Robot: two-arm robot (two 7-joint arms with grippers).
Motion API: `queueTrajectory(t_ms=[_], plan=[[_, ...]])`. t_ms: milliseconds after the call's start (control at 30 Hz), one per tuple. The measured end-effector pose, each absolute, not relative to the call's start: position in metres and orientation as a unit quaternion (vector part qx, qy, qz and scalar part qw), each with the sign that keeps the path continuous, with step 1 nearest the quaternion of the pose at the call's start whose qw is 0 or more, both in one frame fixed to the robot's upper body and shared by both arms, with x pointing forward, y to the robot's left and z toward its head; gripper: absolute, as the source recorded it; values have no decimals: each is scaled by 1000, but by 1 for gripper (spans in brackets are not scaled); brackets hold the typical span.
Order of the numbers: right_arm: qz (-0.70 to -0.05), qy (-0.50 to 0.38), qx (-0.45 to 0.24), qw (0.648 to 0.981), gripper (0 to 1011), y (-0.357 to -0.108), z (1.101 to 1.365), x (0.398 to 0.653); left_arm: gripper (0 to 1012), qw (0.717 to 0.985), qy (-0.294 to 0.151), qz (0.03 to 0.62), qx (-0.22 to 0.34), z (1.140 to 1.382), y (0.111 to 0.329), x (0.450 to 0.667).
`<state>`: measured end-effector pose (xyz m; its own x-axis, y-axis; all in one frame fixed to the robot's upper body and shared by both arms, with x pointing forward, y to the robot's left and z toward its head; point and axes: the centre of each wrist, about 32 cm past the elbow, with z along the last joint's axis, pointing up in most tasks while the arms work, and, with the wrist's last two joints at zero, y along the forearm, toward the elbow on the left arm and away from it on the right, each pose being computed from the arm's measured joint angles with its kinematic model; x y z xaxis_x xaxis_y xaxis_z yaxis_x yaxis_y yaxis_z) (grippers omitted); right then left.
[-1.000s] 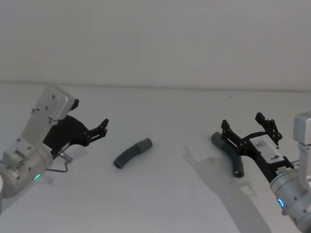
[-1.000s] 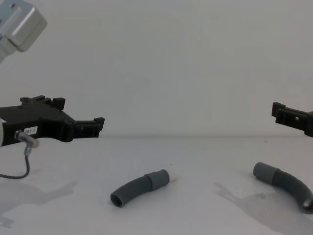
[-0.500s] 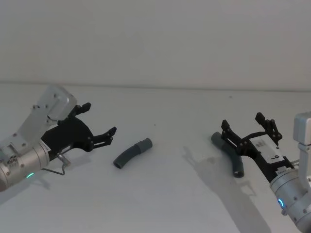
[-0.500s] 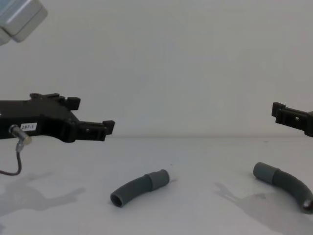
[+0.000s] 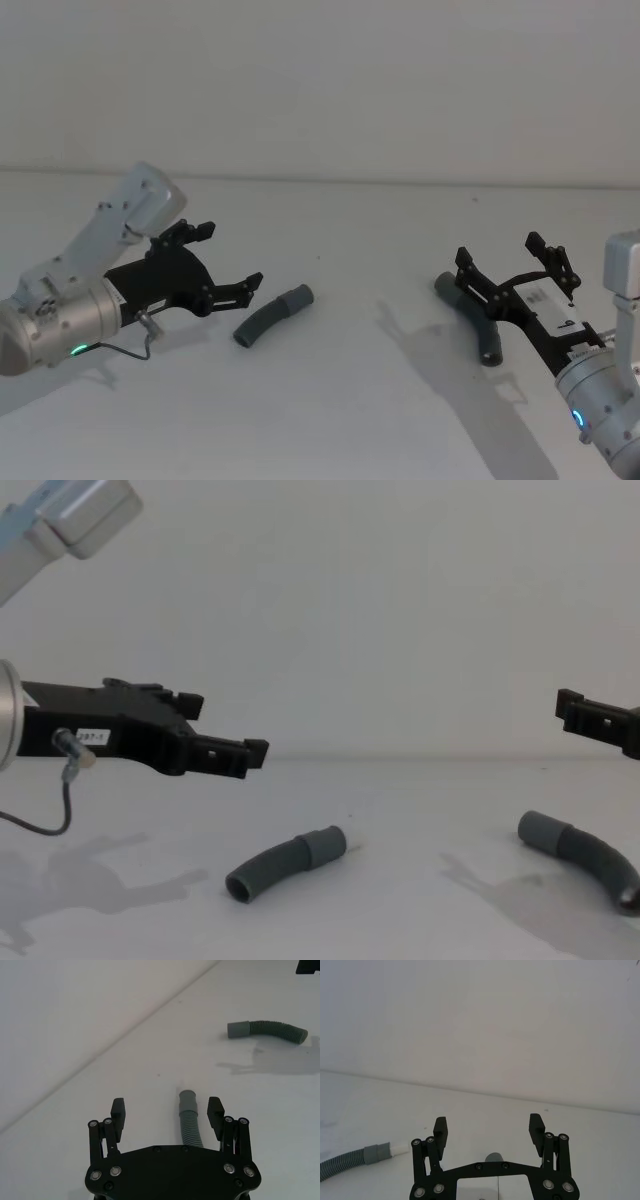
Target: Use both hands to pick up one end of the pipe from the table, align the ends, and insert them.
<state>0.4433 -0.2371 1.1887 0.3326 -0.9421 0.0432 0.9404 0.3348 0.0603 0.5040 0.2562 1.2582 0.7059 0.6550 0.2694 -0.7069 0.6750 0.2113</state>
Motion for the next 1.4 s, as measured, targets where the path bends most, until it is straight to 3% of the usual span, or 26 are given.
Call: queueTrajectory(t_ms=[500,1400], plan=[[-577,-35,12,816,1001,-237,1189,443,1000,915,-38,355,191,1255,239,531],[-577,-35,12,816,1001,-237,1189,443,1000,911,-2,341,233,1234,216,566]])
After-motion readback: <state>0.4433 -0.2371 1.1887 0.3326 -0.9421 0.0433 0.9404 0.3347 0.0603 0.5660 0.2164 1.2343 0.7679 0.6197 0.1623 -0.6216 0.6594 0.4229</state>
